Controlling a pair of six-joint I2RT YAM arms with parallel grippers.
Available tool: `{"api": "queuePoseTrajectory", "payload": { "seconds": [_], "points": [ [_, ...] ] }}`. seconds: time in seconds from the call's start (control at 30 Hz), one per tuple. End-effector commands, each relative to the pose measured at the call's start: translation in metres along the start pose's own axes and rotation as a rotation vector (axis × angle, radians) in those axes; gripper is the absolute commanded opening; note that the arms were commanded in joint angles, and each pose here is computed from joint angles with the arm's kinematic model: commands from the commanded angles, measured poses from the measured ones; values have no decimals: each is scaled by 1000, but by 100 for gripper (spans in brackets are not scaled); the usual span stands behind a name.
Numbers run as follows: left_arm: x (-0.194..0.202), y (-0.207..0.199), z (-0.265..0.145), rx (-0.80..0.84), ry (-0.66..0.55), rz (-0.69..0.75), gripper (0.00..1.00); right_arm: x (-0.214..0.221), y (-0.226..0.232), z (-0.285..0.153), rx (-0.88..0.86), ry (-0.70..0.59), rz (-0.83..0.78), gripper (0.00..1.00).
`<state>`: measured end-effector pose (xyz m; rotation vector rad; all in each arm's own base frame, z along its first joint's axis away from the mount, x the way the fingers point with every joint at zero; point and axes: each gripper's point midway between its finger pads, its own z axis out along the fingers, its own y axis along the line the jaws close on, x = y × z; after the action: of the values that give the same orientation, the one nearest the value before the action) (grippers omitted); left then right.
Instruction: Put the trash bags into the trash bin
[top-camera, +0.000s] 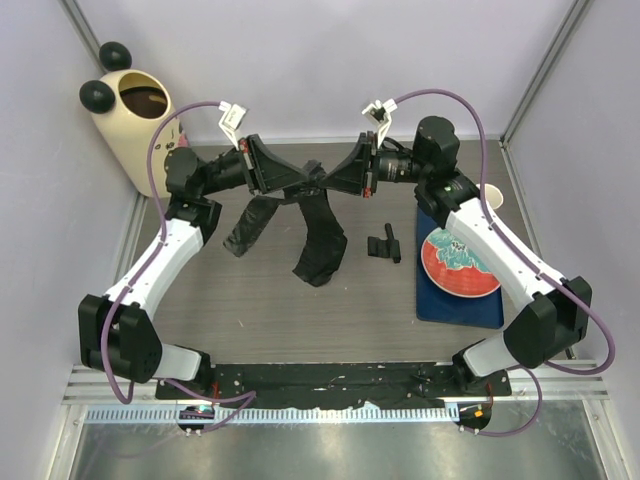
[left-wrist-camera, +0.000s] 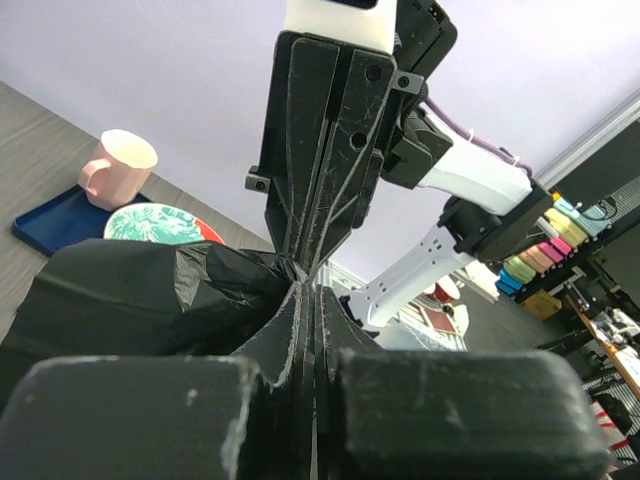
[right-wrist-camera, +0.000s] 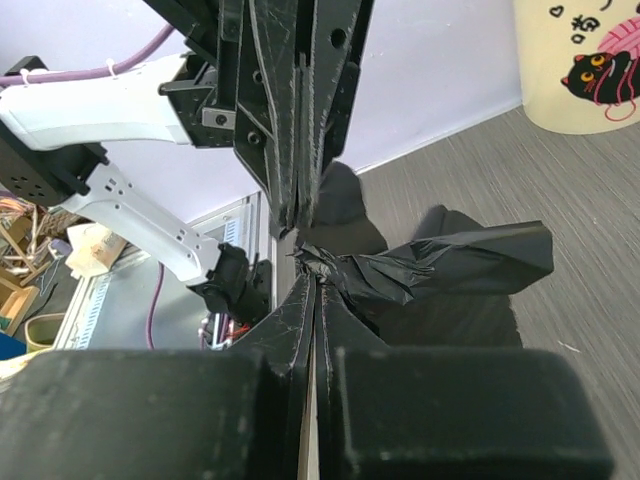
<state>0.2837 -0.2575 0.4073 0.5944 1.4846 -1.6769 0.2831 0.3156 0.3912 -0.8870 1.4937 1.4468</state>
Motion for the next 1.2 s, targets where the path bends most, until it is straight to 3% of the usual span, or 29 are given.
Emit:
{"api": "queuePoseTrajectory", "payload": {
  "seconds": [0.0, 0.17, 0.2, 0.23, 0.3, 0.37, 0.47, 0.67, 0.73, 0.77, 0.83, 1.17],
  "points": [
    [-10, -17, -5, 19, -22, 67, 0, -11, 7, -14, 33, -4, -92, 1],
    [-7, -11, -5, -2, -7, 58, 0, -12, 10, -16, 25, -3, -104, 1],
    [-6, -9, -4, -1, -2, 76, 5, -14, 11, -16, 18, -7, -109, 1],
    [-4, -7, -4, -14, 9, 68, 19, -14, 11, -16, 14, -9, -98, 1],
    [-4, -6, -2, -21, 29, 144, 26, -17, 16, -14, -12, -15, -107, 1],
    [8, -4, 2, -39, 80, 122, 32, -17, 20, -13, -31, -16, -108, 1],
    [12, -7, 5, -31, 105, 162, 35, -15, 24, -11, -49, -4, -112, 1],
    [20, -12, 10, 1, 130, 167, 30, -6, 31, -5, -65, 37, -136, 1],
    [20, -14, 11, 6, 131, 166, 20, -5, 34, -3, -68, 37, -139, 1],
    [21, -15, 10, 12, 136, 161, 8, -6, 34, -3, -67, 36, -145, 1],
    [19, -15, 9, 10, 121, 162, 0, -7, 33, -4, -56, 34, -153, 1],
    [0, -8, -10, -41, 34, 114, 0, 16, 16, -21, 37, 109, -148, 1]
  ]
}}
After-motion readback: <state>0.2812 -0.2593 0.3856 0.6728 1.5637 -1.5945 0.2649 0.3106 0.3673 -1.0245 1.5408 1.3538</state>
